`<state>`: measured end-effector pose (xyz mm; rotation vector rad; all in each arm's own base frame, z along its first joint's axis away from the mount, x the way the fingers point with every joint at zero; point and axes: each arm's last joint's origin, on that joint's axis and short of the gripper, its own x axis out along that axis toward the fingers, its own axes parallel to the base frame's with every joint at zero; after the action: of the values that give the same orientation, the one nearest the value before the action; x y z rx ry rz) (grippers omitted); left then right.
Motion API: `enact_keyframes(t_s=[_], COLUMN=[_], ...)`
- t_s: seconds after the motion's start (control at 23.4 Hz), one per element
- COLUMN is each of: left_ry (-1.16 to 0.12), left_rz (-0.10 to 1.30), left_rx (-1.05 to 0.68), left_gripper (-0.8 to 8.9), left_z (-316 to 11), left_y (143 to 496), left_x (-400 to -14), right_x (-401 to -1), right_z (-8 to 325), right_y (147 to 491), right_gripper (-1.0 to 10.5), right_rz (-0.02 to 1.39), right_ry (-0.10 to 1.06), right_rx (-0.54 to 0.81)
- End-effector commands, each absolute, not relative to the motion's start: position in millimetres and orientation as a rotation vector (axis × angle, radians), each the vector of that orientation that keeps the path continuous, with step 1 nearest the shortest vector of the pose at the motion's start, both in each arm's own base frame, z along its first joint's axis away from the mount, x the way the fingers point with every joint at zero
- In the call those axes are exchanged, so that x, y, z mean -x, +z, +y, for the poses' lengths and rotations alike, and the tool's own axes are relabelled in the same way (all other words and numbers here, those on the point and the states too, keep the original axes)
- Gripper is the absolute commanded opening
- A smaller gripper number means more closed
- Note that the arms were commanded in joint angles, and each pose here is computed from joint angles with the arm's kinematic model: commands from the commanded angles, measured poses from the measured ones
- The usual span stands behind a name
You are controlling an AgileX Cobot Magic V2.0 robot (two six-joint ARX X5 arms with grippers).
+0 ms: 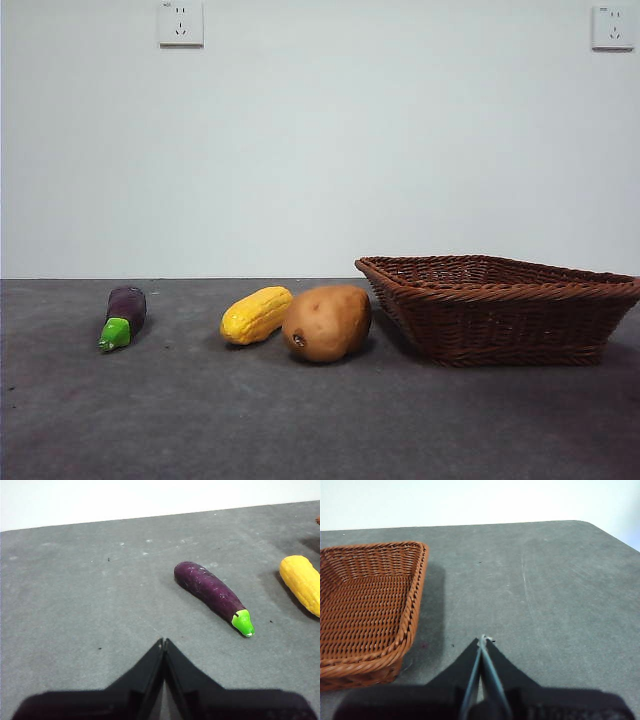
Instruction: Help me put the vegetables on the table into the basket
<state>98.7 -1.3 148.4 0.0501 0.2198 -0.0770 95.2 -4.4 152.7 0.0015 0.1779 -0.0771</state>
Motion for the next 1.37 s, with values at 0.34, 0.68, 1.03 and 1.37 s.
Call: enact_keyframes(t_s=[0.34, 0.68, 1.03, 1.37], left_ry=[-0.080, -0.084, -0.078, -0.069], left_rz=[0.224, 0.225, 0.231, 0.162], left_rx=[-0.069, -0.043, 0.019, 0.110], left_gripper=[-0.03, -0.03, -0.05, -0.05], left_z=[-2, -2, -2, -2], left_y=[145, 145, 145, 176], left_x=[-99, -99, -99, -97], right_x=[-96, -96, -95, -90], right_z=[-4, -3, -3, -2], right_y=[150, 150, 152, 178], right_gripper=[0.0, 0.0, 0.0, -0.1], right_rz=[0.181, 0.179, 0.174, 0.127], right_ry=[-0.049, -0.046, -0.035, -0.021], right_rx=[-0.023, -0.216, -0.266, -0.274])
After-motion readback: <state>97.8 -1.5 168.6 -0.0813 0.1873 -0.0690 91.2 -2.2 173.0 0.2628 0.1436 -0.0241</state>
